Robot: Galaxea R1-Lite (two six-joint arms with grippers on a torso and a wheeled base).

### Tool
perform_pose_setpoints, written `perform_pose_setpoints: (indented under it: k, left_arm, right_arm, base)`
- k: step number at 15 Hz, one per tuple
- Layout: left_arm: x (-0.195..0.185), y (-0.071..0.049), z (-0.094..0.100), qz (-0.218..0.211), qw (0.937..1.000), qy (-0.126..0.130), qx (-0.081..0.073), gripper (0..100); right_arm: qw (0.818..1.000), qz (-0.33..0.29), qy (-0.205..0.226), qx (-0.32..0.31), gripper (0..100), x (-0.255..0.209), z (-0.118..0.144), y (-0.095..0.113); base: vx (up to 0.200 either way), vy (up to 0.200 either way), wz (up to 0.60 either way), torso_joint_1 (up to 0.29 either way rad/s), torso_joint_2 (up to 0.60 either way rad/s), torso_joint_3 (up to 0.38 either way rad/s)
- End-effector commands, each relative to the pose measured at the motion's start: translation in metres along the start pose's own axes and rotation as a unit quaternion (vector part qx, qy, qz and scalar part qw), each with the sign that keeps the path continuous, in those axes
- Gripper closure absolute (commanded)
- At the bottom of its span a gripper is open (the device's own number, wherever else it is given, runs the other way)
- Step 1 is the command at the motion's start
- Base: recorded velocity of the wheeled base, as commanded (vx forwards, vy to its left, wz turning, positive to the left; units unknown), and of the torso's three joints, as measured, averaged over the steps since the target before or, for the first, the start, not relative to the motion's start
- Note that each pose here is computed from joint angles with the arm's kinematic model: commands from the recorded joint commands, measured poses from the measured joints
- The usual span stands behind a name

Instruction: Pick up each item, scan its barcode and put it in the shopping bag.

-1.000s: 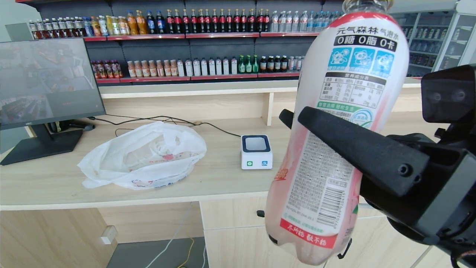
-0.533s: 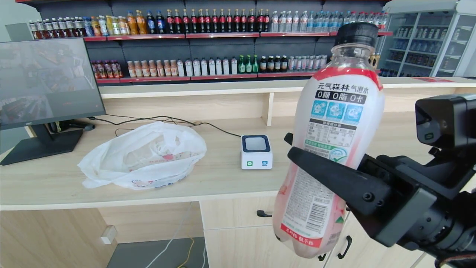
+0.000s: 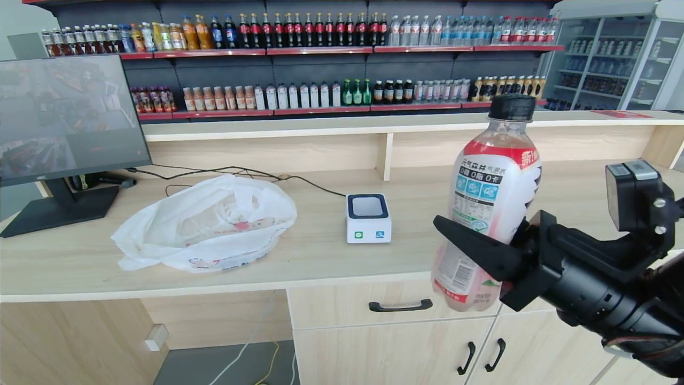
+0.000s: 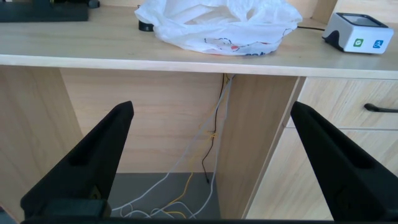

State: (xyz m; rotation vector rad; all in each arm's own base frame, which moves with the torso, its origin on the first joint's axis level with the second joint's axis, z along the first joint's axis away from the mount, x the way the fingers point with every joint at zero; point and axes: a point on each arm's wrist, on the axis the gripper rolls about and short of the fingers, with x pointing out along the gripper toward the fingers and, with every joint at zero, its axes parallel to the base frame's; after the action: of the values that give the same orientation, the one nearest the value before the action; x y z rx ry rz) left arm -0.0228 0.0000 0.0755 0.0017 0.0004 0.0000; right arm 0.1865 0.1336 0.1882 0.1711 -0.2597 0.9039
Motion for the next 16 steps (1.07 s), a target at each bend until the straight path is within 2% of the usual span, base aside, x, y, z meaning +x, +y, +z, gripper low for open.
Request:
perform_pose_setpoints:
  k: [1,6,9,11,16]
  left_arm:
    - [0.000,0.000,0.000,0.000,1.0000,0.000,0.000,0]
    - [0.000,0.000,0.000,0.000,1.0000,0.000,0.000,0]
    - [0.000,0.000,0.000,0.000,1.0000,0.000,-0.001,0]
    - [0.000,0.000,0.000,0.000,1.0000,0.000,-0.001,0]
    - [0.000,0.000,0.000,0.000,1.0000,0.000,-0.002,0]
  right_arm:
    - [0.998,-0.056,0.006,-0.037,100,0.000,-0.004,-0.021]
    - [0.975,-0.193,-0.010,-0.109,100,0.005,0.001,-0.034]
    - [0.968,-0.214,-0.024,-0.127,100,0.013,0.007,-0.038]
    - [0.956,-0.262,-0.029,-0.126,100,0.015,0.008,-0.041]
    - [0.956,-0.266,-0.035,-0.123,100,0.025,0.006,-0.046]
  base:
    - [0.000,0.000,0.00,0.000,0.00,0.000]
    - [0.000,0.000,0.00,0.000,0.00,0.000]
    - [0.000,0.000,0.00,0.000,0.00,0.000]
    - [0.000,0.000,0.00,0.000,0.00,0.000]
    - [0.000,0.000,0.00,0.000,0.00,0.000]
